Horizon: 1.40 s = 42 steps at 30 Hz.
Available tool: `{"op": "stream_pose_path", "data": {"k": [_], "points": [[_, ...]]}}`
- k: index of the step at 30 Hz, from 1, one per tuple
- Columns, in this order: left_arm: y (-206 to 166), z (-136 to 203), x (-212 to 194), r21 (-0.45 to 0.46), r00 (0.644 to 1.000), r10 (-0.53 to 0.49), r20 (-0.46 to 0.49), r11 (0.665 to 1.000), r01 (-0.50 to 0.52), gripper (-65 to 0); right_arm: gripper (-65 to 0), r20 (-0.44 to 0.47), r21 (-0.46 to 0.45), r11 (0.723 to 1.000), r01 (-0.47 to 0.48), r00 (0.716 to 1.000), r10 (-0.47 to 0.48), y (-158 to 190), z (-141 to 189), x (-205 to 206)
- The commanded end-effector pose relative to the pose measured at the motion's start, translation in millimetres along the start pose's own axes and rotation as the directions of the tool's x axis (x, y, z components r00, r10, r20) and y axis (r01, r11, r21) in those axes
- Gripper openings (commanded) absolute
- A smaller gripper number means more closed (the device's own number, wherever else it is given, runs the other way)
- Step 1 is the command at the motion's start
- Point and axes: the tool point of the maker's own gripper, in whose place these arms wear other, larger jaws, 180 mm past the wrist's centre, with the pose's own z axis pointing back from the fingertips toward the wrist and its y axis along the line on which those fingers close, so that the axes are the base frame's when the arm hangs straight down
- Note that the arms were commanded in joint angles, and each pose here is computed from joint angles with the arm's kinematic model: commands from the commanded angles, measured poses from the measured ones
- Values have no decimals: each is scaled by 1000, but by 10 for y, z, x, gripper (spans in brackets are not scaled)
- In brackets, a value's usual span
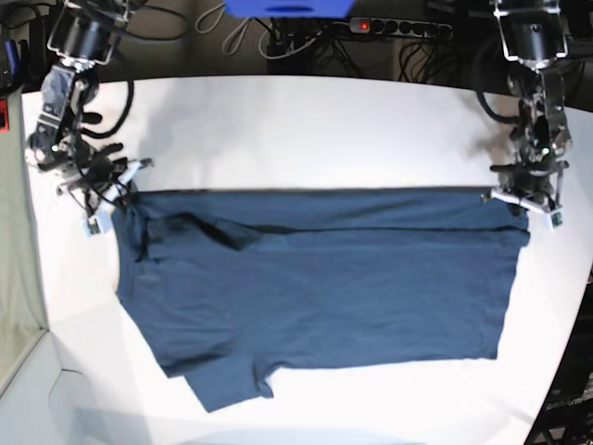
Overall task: Layout the t-shirt on the table in an organized manner, then fold the t-shirt properly
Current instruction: 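Pull the folded edge with both grippers toward the collar, then hold the folded edge with both grippers and stretch it taut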
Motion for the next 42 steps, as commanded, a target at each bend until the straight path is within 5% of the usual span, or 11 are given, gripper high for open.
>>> {"op": "stream_pose_path", "data": {"k": [1, 11, 16, 22, 42], "points": [[60, 50, 280, 14, 997, -28, 72, 1000, 27, -645, -644, 38, -30, 999, -33, 999, 34, -99, 97, 149], [-24, 539, 953, -10, 959, -87, 271, 996, 93, -649, -650, 87, -182, 958, -223, 967, 241, -213, 685, 737], [-202, 465, 1414, -37, 969, -61, 238, 997, 72, -649, -650, 86, -226, 944, -241, 960, 266, -390, 680, 1251], [-306, 481, 1529, -58, 979, -53, 199, 996, 66, -649, -650, 55, -246, 940, -238, 964, 258, -477, 721, 1285], [206, 665, -94, 23, 989, -63, -137, 997, 67, -649, -650, -199, -63, 973, -220, 959, 204, 87, 711, -442]]}}
